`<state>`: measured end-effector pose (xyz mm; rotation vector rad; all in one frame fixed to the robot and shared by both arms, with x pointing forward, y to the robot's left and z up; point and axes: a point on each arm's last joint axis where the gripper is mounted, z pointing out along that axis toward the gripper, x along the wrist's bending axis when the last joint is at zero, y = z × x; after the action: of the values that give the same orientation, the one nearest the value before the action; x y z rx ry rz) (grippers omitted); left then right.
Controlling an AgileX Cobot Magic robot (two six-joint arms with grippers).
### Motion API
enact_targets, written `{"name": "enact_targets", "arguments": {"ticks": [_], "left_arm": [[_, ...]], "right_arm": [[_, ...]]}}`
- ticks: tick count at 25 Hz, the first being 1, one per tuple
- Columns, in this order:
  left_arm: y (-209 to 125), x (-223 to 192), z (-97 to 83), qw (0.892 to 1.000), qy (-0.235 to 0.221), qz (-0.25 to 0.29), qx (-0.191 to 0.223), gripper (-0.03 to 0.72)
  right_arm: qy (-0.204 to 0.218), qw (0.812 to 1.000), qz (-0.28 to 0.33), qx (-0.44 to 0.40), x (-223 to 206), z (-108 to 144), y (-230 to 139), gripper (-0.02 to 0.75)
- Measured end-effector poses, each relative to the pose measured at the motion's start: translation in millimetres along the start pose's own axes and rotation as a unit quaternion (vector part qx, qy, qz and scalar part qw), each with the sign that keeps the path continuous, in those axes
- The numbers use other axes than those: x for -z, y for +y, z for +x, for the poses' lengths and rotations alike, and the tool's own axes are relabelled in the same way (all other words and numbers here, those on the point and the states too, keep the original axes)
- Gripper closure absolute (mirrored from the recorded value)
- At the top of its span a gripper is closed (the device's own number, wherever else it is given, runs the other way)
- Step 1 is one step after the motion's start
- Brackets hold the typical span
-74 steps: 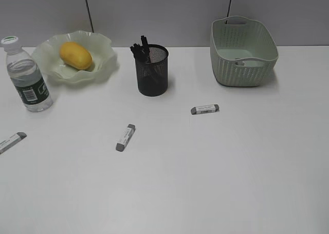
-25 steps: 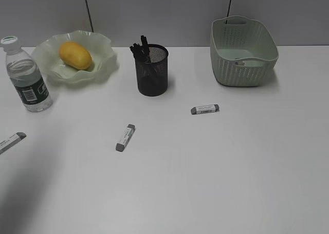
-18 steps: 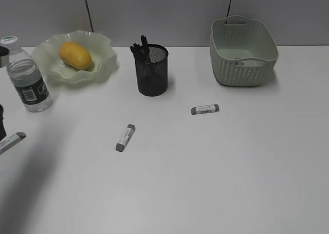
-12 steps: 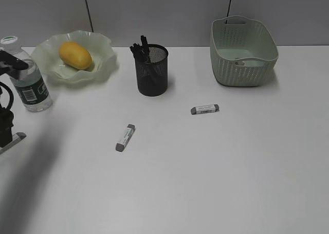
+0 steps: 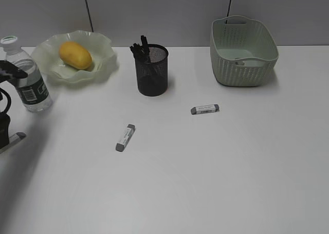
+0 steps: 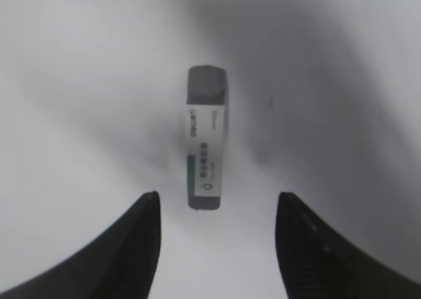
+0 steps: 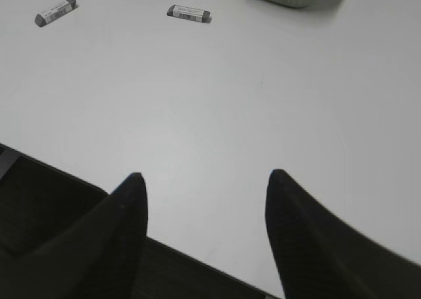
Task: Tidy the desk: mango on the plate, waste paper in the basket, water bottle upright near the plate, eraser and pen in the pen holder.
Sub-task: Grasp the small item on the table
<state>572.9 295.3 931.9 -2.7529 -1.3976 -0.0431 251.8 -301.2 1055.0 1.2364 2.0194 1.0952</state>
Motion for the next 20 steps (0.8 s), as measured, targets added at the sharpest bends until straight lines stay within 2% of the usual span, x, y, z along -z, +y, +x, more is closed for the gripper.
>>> {"name": "enact_targets", "arguments": {"ticks": [10, 20], "left_arm": [[14, -18, 6.8, 1.0, -0.002, -0.008, -0.009, 0.347], [18, -22, 8.4, 1.0, -0.01, -0.005, -0.006, 0.361]], "right_arm": [[0.0, 1.0, 0.0, 0.0, 0, 0, 0, 0.281], [0.0, 1.0, 0.0, 0.0, 0, 0, 0, 0.281]]}}
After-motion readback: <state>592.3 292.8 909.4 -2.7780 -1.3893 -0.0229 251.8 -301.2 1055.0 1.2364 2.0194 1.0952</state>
